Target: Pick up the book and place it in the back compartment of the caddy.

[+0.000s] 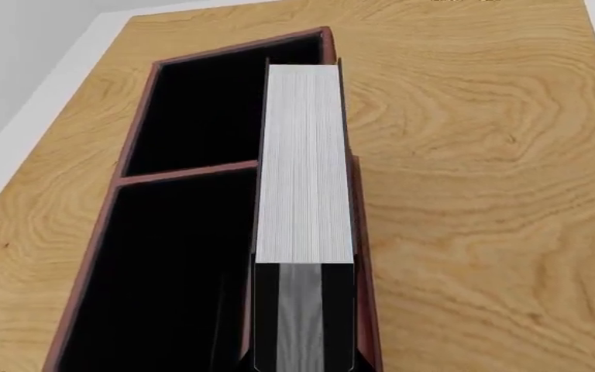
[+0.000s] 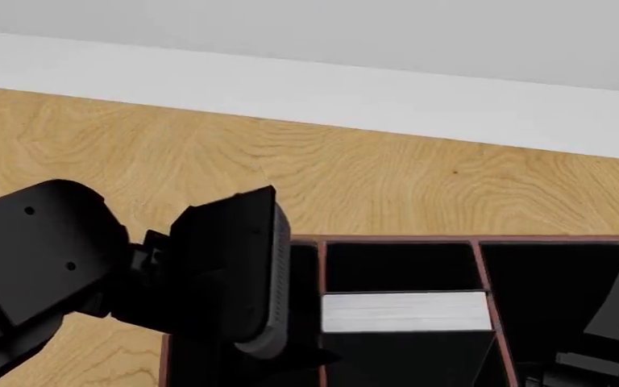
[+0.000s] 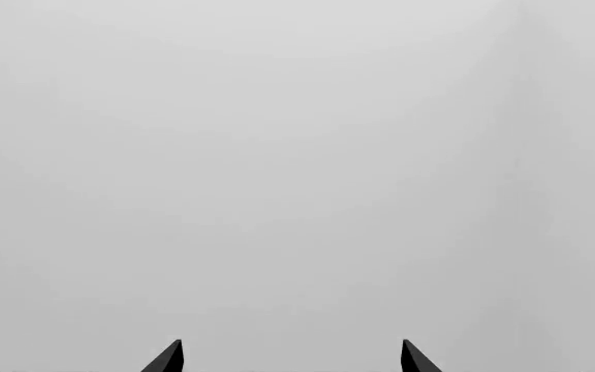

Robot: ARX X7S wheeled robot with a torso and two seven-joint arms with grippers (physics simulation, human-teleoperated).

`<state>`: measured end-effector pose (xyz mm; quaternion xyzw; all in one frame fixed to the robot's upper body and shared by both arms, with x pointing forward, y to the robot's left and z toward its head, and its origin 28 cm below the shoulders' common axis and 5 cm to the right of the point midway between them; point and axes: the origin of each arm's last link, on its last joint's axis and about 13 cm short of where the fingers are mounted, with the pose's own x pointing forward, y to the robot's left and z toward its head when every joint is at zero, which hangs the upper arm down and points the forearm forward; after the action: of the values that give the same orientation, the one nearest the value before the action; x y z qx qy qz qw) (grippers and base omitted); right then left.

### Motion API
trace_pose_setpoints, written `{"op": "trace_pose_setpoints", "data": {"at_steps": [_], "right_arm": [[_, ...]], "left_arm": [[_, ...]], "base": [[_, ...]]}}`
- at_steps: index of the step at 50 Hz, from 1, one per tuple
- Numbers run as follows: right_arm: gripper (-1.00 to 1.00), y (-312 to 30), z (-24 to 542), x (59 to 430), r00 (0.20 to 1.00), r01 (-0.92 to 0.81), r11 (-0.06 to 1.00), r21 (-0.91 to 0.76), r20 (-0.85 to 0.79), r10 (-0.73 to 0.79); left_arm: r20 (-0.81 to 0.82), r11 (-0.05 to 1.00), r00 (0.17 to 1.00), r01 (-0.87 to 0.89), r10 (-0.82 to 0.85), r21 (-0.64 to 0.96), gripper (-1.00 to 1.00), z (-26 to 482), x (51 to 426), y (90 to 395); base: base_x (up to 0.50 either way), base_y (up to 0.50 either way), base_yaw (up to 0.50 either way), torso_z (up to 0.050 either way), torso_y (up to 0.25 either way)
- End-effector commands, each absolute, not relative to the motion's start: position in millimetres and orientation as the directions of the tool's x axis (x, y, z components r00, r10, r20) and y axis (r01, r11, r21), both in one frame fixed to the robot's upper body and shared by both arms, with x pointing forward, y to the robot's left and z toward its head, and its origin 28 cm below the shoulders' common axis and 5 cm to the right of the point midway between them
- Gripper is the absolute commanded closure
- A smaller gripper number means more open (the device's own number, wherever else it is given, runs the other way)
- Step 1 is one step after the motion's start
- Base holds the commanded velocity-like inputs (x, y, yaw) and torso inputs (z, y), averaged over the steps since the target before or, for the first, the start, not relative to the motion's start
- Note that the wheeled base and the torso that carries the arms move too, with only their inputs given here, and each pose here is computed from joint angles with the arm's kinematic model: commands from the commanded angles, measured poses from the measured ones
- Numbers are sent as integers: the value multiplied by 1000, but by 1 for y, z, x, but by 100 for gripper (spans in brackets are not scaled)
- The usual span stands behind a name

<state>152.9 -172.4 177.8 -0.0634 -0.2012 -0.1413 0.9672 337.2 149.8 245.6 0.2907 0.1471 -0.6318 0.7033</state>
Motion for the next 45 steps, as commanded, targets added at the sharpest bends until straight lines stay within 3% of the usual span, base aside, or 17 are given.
{"op": "trace_pose_setpoints", "data": {"at_steps": [1, 45], "right_arm": [[-100, -172, 178, 153, 881, 298, 952, -67, 404, -247], [-100, -174, 175, 152, 879, 302, 951, -60, 403, -254]], "left_arm": [[-539, 49, 166, 973, -826, 224, 100, 244, 341, 145], [-562, 44, 153, 978, -813, 202, 100, 217, 356, 132]], "base": [[0, 0, 0, 0, 0], [0, 0, 0, 0, 1]]}}
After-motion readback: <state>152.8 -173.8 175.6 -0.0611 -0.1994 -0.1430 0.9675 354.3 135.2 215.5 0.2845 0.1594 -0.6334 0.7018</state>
